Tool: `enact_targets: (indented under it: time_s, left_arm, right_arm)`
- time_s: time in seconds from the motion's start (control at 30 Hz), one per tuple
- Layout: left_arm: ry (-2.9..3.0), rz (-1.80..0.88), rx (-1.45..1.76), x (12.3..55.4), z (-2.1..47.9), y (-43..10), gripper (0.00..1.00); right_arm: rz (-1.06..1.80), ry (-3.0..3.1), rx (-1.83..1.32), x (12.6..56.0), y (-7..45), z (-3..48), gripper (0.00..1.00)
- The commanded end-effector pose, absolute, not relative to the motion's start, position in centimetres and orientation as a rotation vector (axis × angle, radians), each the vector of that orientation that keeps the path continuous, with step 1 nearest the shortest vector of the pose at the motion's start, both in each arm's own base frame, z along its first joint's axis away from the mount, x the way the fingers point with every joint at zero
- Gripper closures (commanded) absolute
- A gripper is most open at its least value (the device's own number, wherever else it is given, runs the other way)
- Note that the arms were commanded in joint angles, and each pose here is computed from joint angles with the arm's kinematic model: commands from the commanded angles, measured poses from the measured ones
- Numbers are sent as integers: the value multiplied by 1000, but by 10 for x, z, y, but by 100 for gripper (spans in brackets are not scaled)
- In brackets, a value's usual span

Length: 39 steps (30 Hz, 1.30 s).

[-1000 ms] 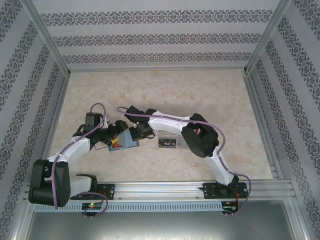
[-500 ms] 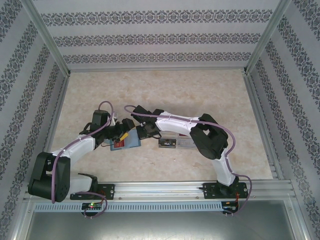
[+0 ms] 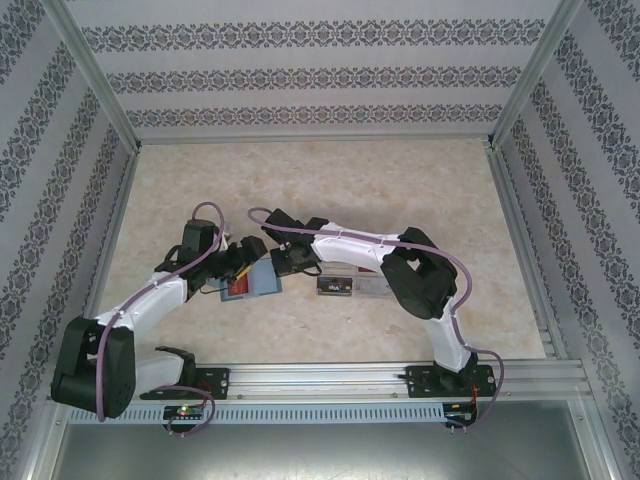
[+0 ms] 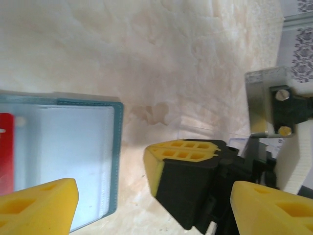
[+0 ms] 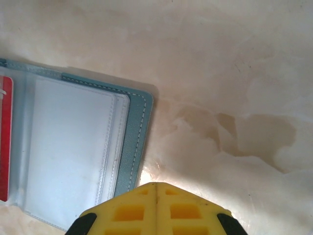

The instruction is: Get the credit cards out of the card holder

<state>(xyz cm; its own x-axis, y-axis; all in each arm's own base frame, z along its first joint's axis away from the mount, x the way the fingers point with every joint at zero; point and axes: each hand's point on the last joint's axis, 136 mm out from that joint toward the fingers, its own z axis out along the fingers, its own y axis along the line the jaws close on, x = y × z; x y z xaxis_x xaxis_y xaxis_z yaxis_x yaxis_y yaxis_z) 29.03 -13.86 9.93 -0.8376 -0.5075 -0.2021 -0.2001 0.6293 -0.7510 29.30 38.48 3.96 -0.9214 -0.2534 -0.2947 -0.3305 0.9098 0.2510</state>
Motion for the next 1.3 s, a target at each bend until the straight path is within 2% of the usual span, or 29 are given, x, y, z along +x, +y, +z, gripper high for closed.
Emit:
enact_targets:
  time_s: [0.0, 0.2, 0.3, 0.4, 0.6, 0.87, 1.27]
  left_arm:
    - [2499, -832, -602, 283, 100, -110, 22]
    - [2511, -548, -752, 266, 89, -58, 46]
    - [2530, -492, -805, 258, 78, -48, 58]
    - [2568, -465, -847, 253, 64, -44, 74]
    - [2632, -449, -873, 249, 42, -44, 92]
    - [2697, -411, -906, 241, 23, -42, 94]
    - [2743, -401, -938, 235, 11, -43, 94]
  right_arm:
    - [525, 2770, -414, 301, 396, 63, 100]
    - [667, 2762, -437, 298, 417, 71, 100]
    - [772, 2756, -452, 295, 432, 76, 100]
    - [900, 2735, -491, 289, 452, 86, 100]
    - [1066, 2770, -526, 277, 476, 83, 96]
    - [1103, 2866, -504, 273, 480, 59, 94]
    - [1131, 2928, -479, 270, 480, 41, 83]
